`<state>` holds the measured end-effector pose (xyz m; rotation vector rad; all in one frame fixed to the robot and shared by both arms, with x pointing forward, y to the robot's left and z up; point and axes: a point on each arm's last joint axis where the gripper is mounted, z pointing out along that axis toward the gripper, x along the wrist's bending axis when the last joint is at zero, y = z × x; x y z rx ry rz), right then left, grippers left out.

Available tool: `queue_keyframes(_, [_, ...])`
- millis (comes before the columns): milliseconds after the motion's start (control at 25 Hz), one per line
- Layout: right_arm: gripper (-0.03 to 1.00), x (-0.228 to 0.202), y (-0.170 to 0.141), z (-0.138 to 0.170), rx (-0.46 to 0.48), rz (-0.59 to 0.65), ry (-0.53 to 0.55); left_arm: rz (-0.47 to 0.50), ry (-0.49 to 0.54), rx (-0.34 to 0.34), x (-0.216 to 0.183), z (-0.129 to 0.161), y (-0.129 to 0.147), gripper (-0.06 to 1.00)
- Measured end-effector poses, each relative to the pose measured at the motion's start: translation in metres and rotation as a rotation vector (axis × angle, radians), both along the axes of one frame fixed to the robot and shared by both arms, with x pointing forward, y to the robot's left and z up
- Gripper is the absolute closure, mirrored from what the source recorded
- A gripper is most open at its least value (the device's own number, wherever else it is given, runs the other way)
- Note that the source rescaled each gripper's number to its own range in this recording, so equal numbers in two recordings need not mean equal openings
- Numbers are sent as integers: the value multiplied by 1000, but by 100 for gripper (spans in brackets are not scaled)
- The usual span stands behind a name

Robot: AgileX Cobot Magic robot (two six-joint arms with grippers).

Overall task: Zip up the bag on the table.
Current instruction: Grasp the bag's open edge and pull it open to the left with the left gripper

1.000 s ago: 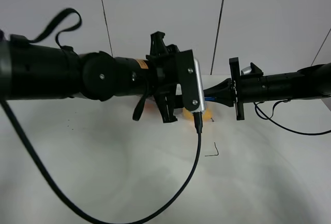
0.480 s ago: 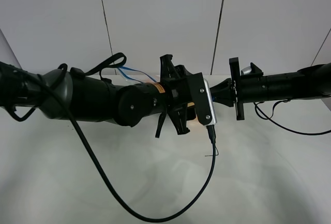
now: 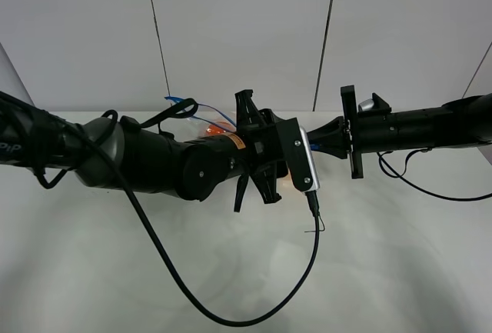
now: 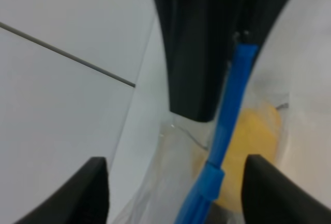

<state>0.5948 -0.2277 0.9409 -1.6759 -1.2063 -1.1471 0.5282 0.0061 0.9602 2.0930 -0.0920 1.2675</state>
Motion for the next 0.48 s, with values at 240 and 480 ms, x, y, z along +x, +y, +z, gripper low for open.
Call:
queue_keyframes(240, [97, 0, 0, 0, 0, 0, 0, -21, 4, 3, -8, -2, -6, 40])
queue_keyframes(480, [97, 0, 0, 0, 0, 0, 0, -42, 3, 3, -14, -2, -11, 45])
